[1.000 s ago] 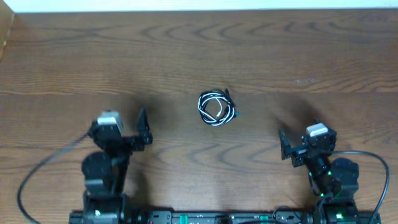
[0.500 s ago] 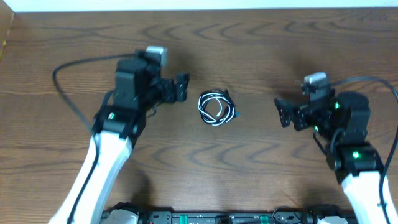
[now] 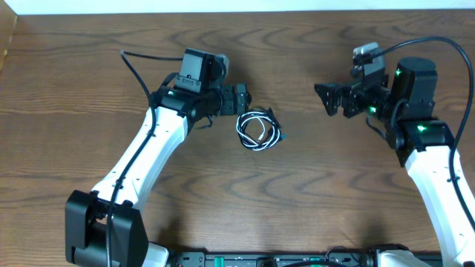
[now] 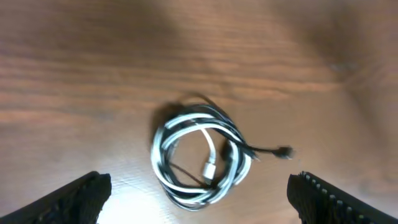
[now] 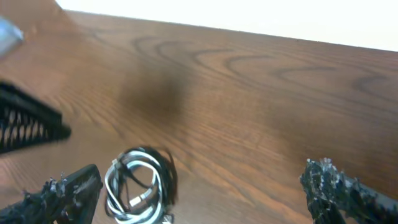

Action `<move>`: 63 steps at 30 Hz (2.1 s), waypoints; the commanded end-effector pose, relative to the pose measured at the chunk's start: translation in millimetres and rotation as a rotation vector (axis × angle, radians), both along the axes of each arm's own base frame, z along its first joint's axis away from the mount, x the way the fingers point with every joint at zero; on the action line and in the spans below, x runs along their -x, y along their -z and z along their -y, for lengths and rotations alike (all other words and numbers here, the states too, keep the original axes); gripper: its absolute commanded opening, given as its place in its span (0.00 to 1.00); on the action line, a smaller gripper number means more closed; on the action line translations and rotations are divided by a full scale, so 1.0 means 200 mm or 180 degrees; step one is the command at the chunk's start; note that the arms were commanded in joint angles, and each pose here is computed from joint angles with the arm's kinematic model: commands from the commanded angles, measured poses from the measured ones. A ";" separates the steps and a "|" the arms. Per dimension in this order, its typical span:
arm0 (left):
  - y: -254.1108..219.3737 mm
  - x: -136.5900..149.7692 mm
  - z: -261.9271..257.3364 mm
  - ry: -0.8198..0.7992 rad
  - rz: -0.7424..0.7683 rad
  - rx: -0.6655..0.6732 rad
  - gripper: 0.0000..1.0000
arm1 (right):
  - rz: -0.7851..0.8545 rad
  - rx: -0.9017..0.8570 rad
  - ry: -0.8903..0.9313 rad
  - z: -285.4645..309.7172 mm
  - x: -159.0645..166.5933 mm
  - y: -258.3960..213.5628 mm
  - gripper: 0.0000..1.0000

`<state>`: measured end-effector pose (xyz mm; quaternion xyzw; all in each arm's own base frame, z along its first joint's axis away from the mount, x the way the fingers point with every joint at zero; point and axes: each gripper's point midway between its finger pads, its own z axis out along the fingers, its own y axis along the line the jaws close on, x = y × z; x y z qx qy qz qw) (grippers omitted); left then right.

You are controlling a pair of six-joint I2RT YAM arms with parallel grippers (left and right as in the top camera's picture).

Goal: Untangle cables

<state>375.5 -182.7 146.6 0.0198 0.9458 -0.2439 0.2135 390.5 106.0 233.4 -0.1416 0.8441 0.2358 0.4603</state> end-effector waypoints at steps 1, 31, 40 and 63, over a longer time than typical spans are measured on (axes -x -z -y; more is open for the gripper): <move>-0.07 0.04 0.08 0.0123 -0.0105 0.0314 0.96 | -0.0125 -0.0281 0.0123 0.00 -0.01 -0.05 0.97; 0.74 0.15 0.13 -0.1594 -0.1575 -0.0372 0.27 | -0.1065 -0.0382 0.0927 0.12 0.03 0.23 0.80; 0.61 0.10 0.13 -0.1208 -0.1248 -0.0351 0.08 | -0.1309 -0.0417 0.0869 0.04 0.04 0.33 0.82; -0.13 0.03 0.33 0.0908 0.0730 -0.0088 0.07 | -0.0862 -0.0684 -0.0010 -0.35 0.00 0.18 0.56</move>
